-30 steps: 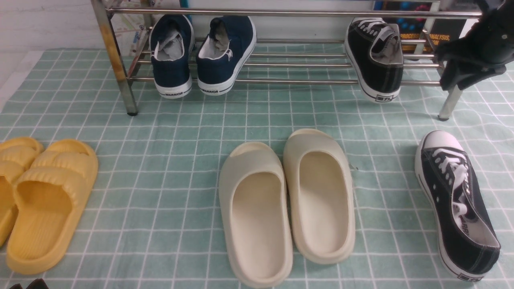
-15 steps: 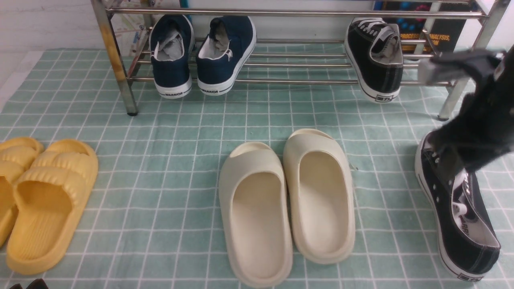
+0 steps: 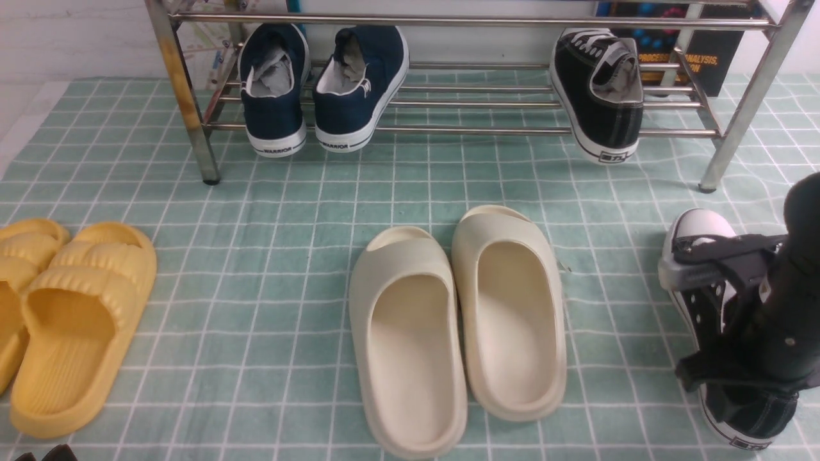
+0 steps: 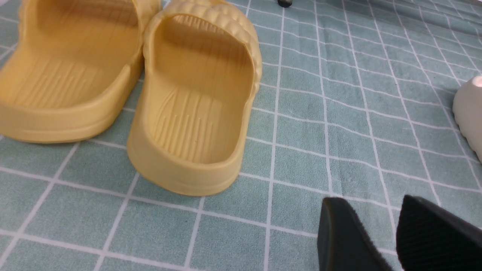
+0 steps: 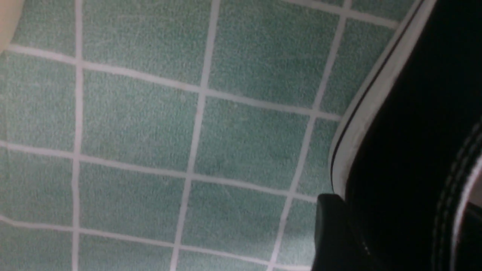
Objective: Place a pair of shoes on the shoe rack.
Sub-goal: Use the right arm to grab the shoe closest to it, then use the right arm to put a shoe into the shoe rack
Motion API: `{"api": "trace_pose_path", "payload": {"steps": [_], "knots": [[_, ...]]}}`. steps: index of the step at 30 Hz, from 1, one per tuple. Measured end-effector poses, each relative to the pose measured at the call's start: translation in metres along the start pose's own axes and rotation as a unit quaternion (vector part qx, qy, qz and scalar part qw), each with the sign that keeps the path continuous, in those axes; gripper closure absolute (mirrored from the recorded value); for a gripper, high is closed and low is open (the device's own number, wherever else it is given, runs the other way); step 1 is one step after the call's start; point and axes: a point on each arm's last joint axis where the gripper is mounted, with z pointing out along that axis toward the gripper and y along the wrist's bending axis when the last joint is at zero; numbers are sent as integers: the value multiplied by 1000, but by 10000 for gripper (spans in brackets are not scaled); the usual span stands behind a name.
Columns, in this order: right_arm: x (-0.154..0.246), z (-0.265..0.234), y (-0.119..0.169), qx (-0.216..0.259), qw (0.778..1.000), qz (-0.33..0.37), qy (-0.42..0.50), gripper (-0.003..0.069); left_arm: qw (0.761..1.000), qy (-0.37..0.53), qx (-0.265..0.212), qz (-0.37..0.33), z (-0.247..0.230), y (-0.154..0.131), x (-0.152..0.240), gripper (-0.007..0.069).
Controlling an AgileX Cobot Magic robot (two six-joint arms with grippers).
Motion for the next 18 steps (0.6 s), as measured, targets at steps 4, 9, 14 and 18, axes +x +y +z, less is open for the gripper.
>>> {"api": "trace_pose_path", "payload": {"steps": [4,9,14,18], "knots": [[-1,3,0,-1,1000,-1,-17,363,1000,0,0,0,0,0,0,388],[-2,1,-1,10,1000,-14,-23,580,1000,0,0,0,0,0,0,388],[-5,-23,-1,16,999,-21,-22,634,1000,0,0,0,0,0,0,388],[-27,-70,-2,15,997,-30,-66,633,1000,0,0,0,0,0,0,388]]}}
